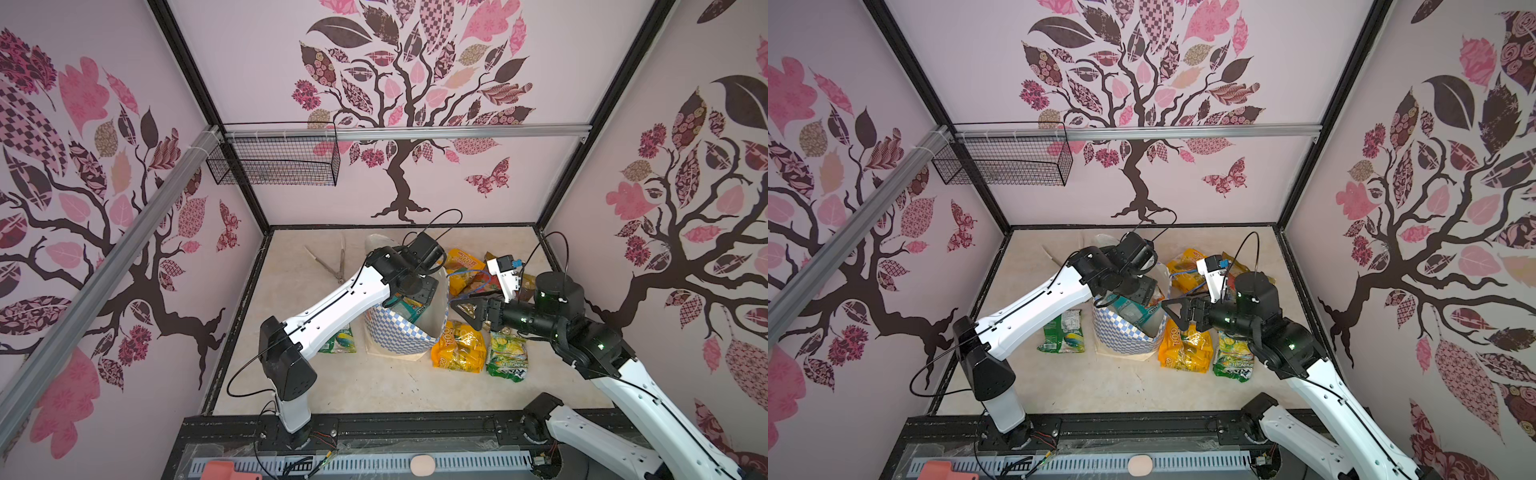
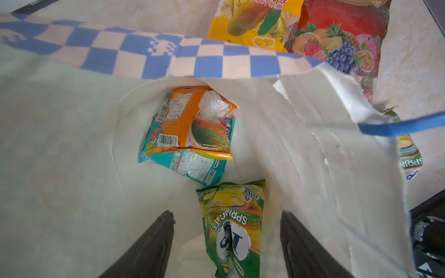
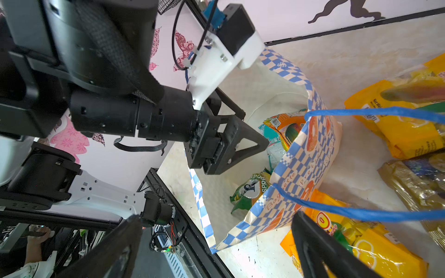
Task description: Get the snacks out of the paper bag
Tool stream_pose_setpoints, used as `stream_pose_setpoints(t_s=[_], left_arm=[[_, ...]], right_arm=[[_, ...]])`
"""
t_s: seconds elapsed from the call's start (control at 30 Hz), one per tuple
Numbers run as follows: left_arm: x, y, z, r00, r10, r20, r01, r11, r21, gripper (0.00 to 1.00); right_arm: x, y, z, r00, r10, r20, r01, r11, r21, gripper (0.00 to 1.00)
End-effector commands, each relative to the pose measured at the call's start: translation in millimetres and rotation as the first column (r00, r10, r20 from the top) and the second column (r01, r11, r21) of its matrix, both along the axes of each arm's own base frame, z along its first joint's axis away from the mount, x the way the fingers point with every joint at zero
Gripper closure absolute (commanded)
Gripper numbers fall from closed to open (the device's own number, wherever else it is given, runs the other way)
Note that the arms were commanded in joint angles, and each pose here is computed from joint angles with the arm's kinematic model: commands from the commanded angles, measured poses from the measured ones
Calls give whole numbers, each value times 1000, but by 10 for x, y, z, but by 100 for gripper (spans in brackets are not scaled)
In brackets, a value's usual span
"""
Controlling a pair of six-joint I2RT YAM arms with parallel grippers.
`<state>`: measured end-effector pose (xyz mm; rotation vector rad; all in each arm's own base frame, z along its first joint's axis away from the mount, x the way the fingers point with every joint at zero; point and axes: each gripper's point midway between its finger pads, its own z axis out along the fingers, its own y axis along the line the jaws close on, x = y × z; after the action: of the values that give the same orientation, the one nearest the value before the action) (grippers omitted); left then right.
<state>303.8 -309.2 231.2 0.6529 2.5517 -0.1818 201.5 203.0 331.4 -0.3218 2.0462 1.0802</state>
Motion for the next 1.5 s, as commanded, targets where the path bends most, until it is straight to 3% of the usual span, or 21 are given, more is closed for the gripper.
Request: stream_pose_setpoints(t_s=[0.0,0.1,0.4,0.63,0.8,1.2,1.47], left_arm=[[-54,51,-282,998,-14,-61,16,999,33,27],[-50,126,-538,994,7,-106,-1,998,58,27],[79,326,-946,994,52,-92,-34,982,187,27],[319,341,-1210,988,88,-128,-64,981,183,27],[420,398,-1470,983,105,-152,-66,968,243,27],[264,351,-2195,941,108,-321,-31,971,238,25],[123,413,-2518,916,124,-381,-32,970,239,30]], right_arm=[[2,-10,56,1000,-3,27,4,1000,-6,0],[9,-6,36,1000,-5,23,5,1000,-6,0],[-3,-26,17,1000,-10,18,10,1000,-15,0],[-8,-37,10,1000,-18,14,18,1000,-9,0],[-10,-48,-5,1000,-23,8,23,1000,-12,0],[15,-24,-49,1000,-22,-7,21,1000,-10,0],[16,-18,-57,1000,-22,-11,22,1000,-6,0]])
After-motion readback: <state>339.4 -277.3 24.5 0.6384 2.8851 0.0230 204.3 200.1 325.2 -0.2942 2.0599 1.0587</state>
